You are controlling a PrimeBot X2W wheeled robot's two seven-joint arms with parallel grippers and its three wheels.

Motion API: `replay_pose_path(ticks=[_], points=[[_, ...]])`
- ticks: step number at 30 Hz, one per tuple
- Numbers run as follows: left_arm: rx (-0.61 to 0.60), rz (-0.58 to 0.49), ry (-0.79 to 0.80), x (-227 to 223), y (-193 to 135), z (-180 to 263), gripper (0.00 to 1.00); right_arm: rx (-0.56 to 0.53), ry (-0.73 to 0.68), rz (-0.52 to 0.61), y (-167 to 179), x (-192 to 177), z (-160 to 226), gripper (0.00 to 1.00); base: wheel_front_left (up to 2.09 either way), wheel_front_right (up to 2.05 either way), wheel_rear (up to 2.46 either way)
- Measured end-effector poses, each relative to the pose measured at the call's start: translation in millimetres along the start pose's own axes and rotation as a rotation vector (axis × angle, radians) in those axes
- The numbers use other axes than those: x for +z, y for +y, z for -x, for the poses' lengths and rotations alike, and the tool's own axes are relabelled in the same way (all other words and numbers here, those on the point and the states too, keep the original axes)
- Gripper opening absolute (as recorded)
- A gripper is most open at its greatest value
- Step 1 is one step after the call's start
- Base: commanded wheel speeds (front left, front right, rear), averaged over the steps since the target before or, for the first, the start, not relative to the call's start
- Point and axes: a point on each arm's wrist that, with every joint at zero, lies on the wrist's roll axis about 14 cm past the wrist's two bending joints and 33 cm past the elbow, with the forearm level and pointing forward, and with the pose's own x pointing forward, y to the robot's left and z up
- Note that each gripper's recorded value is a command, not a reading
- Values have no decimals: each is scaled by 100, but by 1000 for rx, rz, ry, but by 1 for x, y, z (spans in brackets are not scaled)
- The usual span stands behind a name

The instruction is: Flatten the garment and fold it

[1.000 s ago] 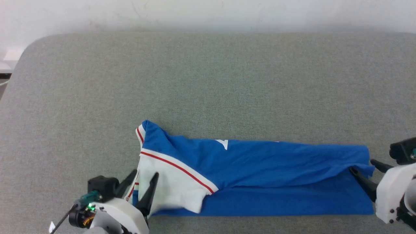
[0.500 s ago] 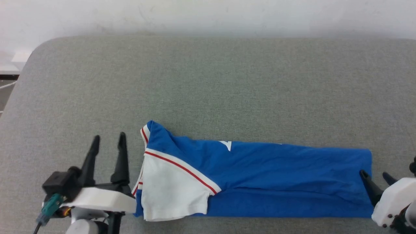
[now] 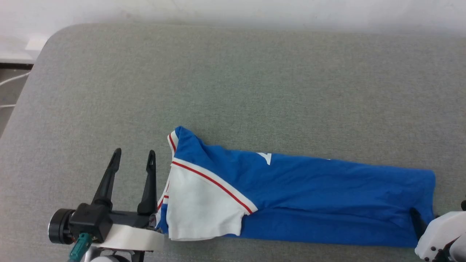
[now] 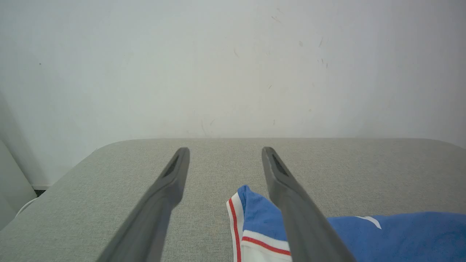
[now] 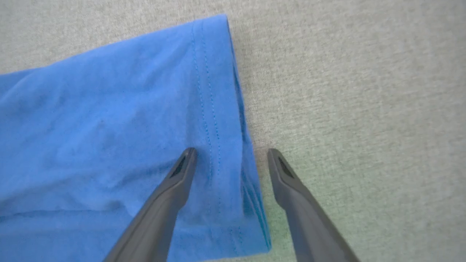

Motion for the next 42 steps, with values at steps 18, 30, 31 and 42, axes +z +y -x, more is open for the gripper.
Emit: replay_pose_path(ticks=[18, 30, 31, 42], points=[[-37, -10, 53, -16, -9, 3, 100, 56, 1, -58, 15, -8, -12, 0, 0, 0, 0], [-63, 6, 53, -17, -17, 2, 100, -133, -101, -13, -63, 31, 8, 0, 0, 0, 0], [-63, 7, 53, -17, -17, 3, 100, -132, -104, -8, -63, 33, 8, 0, 0, 0, 0], [-50, 22, 39, -12, -13, 9, 100, 34, -146, 90, -4, 50, 34, 0, 0, 0, 0]])
